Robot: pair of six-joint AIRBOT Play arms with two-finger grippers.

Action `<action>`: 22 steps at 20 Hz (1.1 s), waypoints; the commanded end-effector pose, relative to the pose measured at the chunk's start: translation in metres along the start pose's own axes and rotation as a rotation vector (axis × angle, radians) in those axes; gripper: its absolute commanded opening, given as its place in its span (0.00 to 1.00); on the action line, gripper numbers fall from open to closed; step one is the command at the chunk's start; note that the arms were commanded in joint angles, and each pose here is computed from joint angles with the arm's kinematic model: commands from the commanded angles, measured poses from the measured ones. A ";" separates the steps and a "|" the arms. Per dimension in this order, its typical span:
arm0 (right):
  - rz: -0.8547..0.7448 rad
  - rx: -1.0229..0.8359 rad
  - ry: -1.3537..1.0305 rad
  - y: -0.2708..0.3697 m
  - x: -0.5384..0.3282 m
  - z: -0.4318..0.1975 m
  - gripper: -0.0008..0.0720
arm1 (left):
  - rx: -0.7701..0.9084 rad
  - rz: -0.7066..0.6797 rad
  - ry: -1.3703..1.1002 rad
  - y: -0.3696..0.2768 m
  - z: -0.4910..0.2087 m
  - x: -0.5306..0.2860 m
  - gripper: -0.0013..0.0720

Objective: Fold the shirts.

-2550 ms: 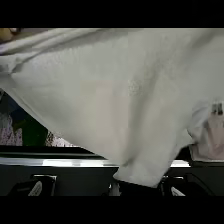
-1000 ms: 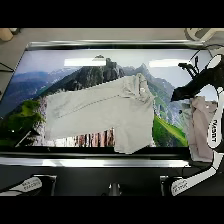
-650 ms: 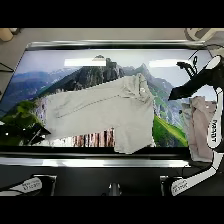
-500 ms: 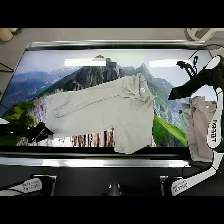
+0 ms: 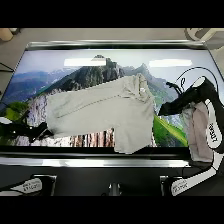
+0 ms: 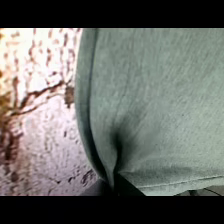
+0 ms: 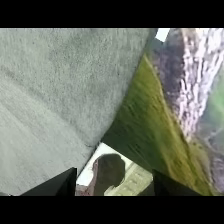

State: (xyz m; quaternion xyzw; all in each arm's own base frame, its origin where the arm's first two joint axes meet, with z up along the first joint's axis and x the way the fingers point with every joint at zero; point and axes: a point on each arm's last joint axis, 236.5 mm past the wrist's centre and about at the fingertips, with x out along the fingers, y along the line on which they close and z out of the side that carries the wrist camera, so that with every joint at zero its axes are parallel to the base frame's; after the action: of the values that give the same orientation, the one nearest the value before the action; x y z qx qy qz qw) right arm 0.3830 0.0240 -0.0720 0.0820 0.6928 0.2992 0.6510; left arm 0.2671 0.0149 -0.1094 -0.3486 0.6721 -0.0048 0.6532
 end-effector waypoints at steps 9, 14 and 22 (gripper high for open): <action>0.011 -0.016 0.001 0.042 0.076 0.012 0.04 | 0.081 -0.027 -0.088 -0.024 0.008 -0.033 0.06; -0.267 -0.334 -0.375 0.089 -0.091 0.092 0.04 | 0.277 -0.251 -0.616 -0.154 0.079 -0.201 0.06; -1.240 -0.756 -1.689 0.392 -0.576 -0.132 0.04 | 0.934 -0.407 -1.900 -0.355 -0.211 -0.630 0.06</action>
State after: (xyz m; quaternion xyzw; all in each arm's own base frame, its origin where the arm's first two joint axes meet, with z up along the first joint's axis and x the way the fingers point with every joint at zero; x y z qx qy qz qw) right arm 0.3814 0.0249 0.4851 -0.2693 0.0143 0.0766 0.9599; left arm 0.3108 0.0013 0.5196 -0.1220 -0.0673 -0.0958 0.9856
